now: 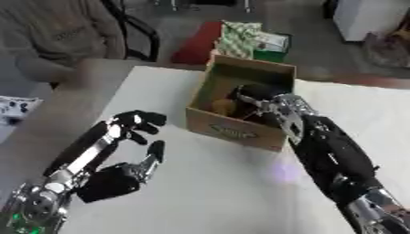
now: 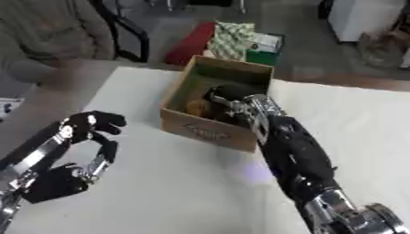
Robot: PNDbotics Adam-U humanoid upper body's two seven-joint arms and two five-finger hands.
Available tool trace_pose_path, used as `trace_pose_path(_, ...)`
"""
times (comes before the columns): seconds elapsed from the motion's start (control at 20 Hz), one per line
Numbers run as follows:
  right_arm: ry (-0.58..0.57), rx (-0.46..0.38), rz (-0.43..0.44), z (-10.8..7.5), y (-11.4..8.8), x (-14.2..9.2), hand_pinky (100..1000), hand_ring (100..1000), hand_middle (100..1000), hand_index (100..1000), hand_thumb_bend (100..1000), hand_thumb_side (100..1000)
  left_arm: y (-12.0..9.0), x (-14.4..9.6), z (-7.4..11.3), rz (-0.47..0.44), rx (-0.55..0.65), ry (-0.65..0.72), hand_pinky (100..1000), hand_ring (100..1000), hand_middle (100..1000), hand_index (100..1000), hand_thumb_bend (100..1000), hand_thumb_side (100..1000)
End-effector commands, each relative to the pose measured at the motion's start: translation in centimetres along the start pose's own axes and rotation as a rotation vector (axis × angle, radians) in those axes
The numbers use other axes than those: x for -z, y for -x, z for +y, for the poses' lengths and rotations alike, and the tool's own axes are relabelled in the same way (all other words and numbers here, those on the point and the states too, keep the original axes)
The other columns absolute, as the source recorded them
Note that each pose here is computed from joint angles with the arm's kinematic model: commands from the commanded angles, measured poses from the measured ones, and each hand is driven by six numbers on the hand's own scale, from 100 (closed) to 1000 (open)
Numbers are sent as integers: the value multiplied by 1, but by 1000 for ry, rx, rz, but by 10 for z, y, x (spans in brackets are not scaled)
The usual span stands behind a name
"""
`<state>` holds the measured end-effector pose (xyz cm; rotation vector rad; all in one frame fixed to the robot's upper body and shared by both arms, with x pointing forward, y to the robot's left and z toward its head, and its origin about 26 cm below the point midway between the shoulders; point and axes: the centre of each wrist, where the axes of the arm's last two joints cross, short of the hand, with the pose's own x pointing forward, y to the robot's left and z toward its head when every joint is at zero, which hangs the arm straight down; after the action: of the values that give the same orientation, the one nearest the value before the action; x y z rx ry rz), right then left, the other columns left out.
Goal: Pick up objects on the table and place them in the box.
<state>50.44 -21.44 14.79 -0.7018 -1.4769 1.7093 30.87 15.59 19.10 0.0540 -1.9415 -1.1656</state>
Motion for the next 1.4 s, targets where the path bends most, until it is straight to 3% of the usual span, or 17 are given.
trace_pose_path(0.05,-55,6,-10,11,-5,4,775,772,800,892,100,623,-8,1,5,-30,18,-6,722,800,782,883,100,554)
trace_pose_path(0.15,-62,2,-9,4,-3,2,831,831,850,920,100,726,-8,1,5,-29,19,-5,722,800,783,883,100,555)
trace_pose_path(0.2,-63,-1,-11,-1,-2,1,831,831,850,920,100,726,-8,1,5,-29,19,-4,722,800,783,883,100,555)
trace_pose_path(0.25,-60,-7,-13,-8,-1,0,887,892,892,941,100,810,-7,1,5,-28,20,-4,722,800,783,883,100,555)
trace_pose_path(0.45,-28,-36,-12,-38,5,-8,945,944,936,968,100,864,-7,1,5,-25,22,0,723,800,783,884,100,556)
trace_pose_path(0.9,127,-8,25,-87,21,-33,952,952,952,974,100,811,-4,-1,5,-13,28,2,723,801,783,884,100,560)
trace_pose_path(1.4,276,42,25,-113,35,-59,934,934,941,971,100,729,0,-4,5,3,33,-6,722,801,783,884,100,564)
